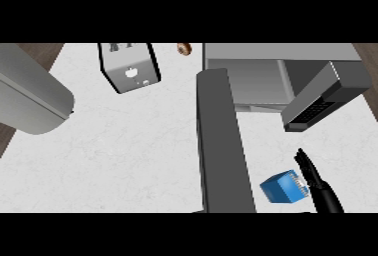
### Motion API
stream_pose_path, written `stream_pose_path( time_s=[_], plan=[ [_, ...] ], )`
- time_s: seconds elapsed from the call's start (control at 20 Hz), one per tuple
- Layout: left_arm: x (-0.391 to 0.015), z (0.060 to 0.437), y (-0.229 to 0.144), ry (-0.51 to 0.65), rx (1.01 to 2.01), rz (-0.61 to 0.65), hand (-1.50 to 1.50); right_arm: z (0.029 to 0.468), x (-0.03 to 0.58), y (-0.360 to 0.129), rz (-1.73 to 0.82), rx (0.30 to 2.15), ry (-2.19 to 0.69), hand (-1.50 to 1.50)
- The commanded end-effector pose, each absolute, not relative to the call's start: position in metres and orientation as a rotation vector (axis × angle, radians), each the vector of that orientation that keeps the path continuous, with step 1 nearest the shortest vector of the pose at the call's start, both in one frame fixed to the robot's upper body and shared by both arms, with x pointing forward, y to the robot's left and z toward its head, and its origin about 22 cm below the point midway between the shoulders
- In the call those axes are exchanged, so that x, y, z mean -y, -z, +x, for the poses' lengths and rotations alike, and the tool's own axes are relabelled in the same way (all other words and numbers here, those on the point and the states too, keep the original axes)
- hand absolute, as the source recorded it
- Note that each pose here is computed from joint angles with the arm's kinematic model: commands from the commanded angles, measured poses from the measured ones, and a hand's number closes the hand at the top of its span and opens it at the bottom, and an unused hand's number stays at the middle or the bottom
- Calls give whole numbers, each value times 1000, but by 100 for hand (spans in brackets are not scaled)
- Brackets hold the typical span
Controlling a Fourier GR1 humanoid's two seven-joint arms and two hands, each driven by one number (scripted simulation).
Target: Pick up the milk, place it into the microwave and close the microwave
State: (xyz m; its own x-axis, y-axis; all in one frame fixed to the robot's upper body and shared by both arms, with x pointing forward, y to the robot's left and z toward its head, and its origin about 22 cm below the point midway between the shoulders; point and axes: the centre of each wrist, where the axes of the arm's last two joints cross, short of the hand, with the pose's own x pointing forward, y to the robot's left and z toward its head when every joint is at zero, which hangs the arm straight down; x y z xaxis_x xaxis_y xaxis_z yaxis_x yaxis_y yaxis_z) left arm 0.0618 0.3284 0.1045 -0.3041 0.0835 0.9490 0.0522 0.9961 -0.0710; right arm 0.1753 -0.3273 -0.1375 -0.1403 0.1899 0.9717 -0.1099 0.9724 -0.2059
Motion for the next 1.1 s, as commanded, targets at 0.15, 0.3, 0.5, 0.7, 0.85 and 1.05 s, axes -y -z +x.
stream_pose_path(
  time_s=[0.15, 0.3, 0.5, 0.7, 0.85, 1.05],
  plan=[
    [-317, 41, -128, -26, 1971, -165, -150, 178, 337, 161, 1, 1694, -190, -150],
    [-310, 39, -137, -3, 1957, -166, -150, 193, 320, 164, 41, 1692, -194, -150],
    [-327, 39, -114, -44, 1945, -183, -150, 192, 325, 164, 138, 1689, -167, 150],
    [-324, 36, -123, -17, 1959, -191, -150, 212, 287, 169, 158, 1718, -241, 150],
    [-331, 47, -128, -28, 1959, -178, -150, 219, 291, 167, 117, 1777, -230, 150],
    [-331, 41, -120, -42, 1933, -177, -150, 229, 291, 158, 241, 1802, -200, 150]
  ],
)
